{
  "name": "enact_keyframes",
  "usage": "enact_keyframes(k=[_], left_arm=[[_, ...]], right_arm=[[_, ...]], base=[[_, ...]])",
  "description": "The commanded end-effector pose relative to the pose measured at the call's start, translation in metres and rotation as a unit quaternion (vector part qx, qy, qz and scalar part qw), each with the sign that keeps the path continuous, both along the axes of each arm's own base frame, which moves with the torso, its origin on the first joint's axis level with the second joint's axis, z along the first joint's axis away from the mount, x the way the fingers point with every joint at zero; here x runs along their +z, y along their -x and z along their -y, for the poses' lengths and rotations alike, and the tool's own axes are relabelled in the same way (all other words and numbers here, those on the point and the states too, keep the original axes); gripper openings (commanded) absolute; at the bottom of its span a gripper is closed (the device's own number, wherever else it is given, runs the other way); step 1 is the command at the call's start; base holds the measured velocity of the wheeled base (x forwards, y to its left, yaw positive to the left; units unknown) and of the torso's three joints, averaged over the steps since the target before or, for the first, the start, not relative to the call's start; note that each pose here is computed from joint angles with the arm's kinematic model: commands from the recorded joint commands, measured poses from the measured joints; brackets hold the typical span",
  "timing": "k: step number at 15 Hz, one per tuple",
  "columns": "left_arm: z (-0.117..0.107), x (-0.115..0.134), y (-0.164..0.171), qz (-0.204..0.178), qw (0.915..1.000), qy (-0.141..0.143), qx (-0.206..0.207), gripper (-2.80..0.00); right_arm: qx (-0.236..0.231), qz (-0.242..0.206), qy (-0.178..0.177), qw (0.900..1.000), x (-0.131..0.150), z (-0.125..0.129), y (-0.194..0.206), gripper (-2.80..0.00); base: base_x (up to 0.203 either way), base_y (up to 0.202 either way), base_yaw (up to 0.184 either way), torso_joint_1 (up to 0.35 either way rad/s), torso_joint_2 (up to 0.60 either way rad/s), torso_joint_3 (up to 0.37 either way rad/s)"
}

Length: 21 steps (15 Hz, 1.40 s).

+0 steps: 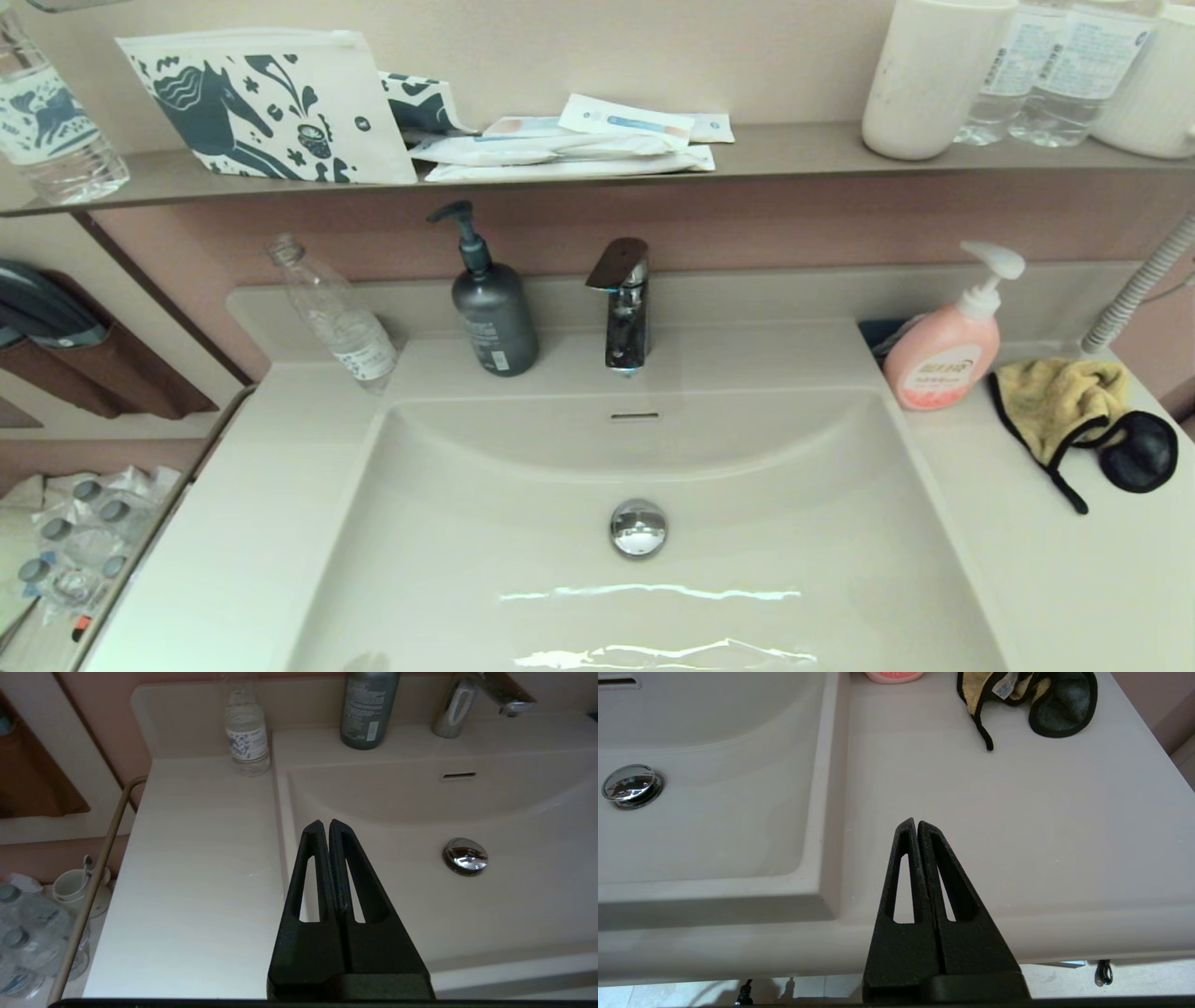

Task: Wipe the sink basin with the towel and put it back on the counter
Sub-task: Turn on the faucet

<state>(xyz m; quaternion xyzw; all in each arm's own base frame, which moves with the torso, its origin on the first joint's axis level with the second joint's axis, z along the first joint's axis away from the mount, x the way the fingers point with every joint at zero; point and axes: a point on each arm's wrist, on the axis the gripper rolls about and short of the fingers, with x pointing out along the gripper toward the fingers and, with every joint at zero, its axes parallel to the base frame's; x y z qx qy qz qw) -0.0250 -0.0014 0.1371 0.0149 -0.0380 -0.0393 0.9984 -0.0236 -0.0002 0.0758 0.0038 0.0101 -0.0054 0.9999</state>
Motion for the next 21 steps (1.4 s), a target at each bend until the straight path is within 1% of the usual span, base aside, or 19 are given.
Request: enact_keyframes(k=[1,4,5,9,12,14,16,18,20,21], left_arm=[[0.000,0.018,-0.021,-0.040,0.9990,0.003,-0.019,-2.80],[0.004,0.032,-0.052,-0.046,0.9966,0.007,-0.069,-2.80],[0.007,0.034,-0.063,-0.053,0.9948,0.014,-0.086,-2.80],[0.020,0.041,-0.116,-0.086,0.9878,0.062,-0.115,-2.80],[0.034,0.045,-0.157,-0.080,0.9824,0.097,-0.138,-2.80],[0.042,0.046,-0.176,-0.079,0.9787,0.112,-0.153,-2.80],[0.054,0.042,-0.190,-0.084,0.9741,0.115,-0.175,-2.80],[0.071,0.034,-0.199,-0.092,0.9674,0.112,-0.207,-2.80],[0.083,0.027,-0.209,-0.098,0.9639,0.107,-0.223,-2.80],[0.088,0.024,-0.215,-0.098,0.9635,0.105,-0.226,-2.80]], right_arm=[[0.000,0.000,0.000,1.000,0.000,0.000,0.000,-2.80],[0.000,0.000,0.000,1.000,0.000,0.000,0.000,-2.80],[0.000,0.000,0.000,1.000,0.000,0.000,0.000,-2.80],[0.001,0.000,0.000,1.000,0.000,0.000,0.000,-2.80],[0.000,0.000,0.000,1.000,0.000,0.000,0.000,-2.80],[0.000,0.000,0.000,1.000,0.000,0.000,0.000,-2.80],[0.000,0.000,0.000,1.000,0.000,0.000,0.000,-2.80],[0.000,0.000,0.000,1.000,0.000,0.000,0.000,-2.80],[0.000,0.000,0.000,1.000,0.000,0.000,0.000,-2.80],[0.000,0.000,0.000,1.000,0.000,0.000,0.000,-2.80]], base=[[0.000,0.000,0.000,0.000,0.00,0.000],[0.000,0.000,0.000,0.000,0.00,0.000],[0.000,0.000,0.000,0.000,0.00,0.000],[0.000,0.000,0.000,0.000,0.00,0.000],[0.000,0.000,0.000,0.000,0.00,0.000],[0.000,0.000,0.000,0.000,0.00,0.000],[0.000,0.000,0.000,0.000,0.00,0.000],[0.000,0.000,0.000,0.000,0.00,0.000],[0.000,0.000,0.000,0.000,0.00,0.000],[0.000,0.000,0.000,0.000,0.00,0.000]])
